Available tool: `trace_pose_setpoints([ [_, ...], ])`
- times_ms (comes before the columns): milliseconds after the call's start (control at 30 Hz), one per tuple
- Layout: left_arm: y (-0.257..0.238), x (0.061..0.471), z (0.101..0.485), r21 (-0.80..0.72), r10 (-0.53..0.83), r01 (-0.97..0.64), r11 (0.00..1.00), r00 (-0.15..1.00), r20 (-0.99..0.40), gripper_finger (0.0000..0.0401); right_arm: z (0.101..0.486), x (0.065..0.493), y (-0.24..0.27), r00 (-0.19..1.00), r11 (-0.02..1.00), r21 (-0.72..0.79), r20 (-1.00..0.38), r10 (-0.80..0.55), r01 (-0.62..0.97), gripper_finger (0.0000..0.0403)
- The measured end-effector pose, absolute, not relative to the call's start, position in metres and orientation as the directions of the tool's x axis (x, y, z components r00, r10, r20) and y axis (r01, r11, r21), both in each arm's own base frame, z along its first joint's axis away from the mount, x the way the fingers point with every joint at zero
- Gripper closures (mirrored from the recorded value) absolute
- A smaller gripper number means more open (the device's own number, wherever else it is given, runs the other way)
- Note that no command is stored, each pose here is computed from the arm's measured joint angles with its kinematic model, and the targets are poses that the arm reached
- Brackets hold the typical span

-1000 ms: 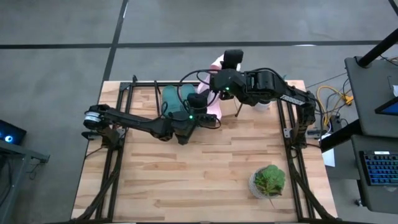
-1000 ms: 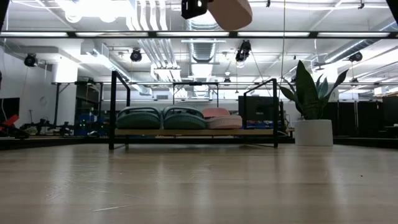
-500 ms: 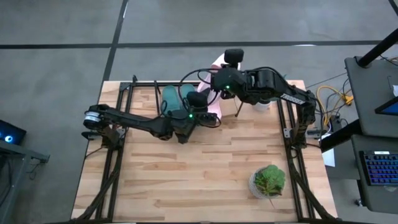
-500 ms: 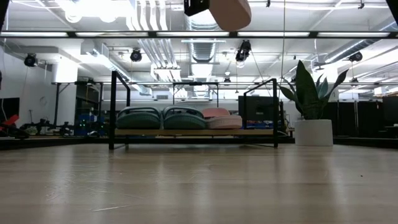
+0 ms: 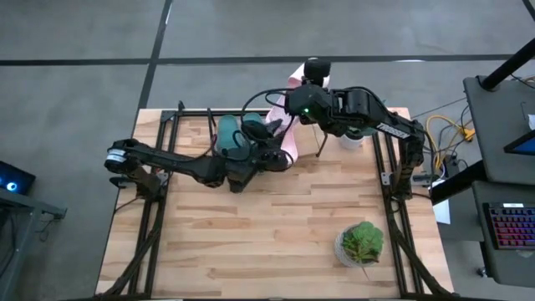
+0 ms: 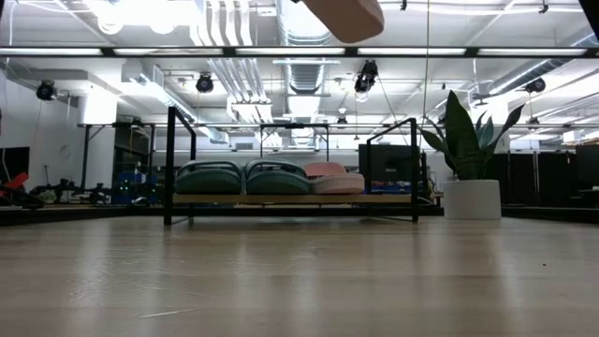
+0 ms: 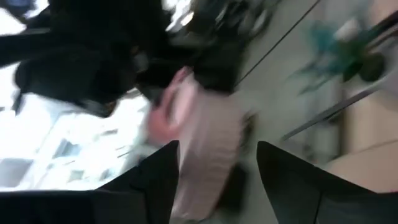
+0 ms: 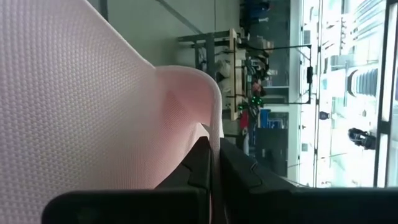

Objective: Pick and place slides into the shelf
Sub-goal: Put the pink slide on the shelf

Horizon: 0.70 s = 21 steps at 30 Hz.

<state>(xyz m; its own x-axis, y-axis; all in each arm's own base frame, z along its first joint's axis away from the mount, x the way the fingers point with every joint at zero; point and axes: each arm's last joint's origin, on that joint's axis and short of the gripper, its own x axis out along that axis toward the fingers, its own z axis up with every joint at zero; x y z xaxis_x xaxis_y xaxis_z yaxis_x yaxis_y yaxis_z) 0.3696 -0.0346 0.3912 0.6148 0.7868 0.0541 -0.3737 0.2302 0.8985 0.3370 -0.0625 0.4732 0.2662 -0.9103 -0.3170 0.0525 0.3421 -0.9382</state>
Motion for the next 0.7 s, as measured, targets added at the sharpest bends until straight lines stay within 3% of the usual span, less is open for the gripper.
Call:
trace_pose_setpoints([
  [133, -0.035, 0.354, 0.392, 0.803, 0.596, -0.305, 0.512, 0.799, -0.077, 0.0203, 0.473, 0.335, -0.069, 0.264, 0.355, -0.934, -0.334, -0.905, 0.036, 0.0395],
  [267, -0.041, 0.339, 0.392, 0.661, 0.291, -0.075, 0.747, 0.930, -0.223, 0.0202, 0.474, 0.333, -0.079, 0.251, 0.357, -0.932, -0.332, -0.909, 0.062, 0.0395],
  [367, -0.042, 0.329, 0.393, 0.585, 0.180, 0.020, 0.810, 0.943, -0.280, 0.0202, 0.476, 0.334, -0.086, 0.303, 0.401, -0.913, -0.362, -0.882, 0.077, 0.0395],
  [567, -0.047, 0.301, 0.404, 0.489, 0.128, 0.057, 0.870, 0.933, -0.336, 0.0202, 0.478, 0.335, -0.103, 0.390, 0.465, -0.882, -0.404, -0.827, 0.072, 0.0395],
  [700, -0.047, 0.278, 0.410, 0.343, 0.041, 0.108, 0.933, 0.916, -0.400, 0.0202, 0.477, 0.333, -0.112, 0.408, 0.454, -0.891, -0.422, -0.810, -0.019, 0.0395],
])
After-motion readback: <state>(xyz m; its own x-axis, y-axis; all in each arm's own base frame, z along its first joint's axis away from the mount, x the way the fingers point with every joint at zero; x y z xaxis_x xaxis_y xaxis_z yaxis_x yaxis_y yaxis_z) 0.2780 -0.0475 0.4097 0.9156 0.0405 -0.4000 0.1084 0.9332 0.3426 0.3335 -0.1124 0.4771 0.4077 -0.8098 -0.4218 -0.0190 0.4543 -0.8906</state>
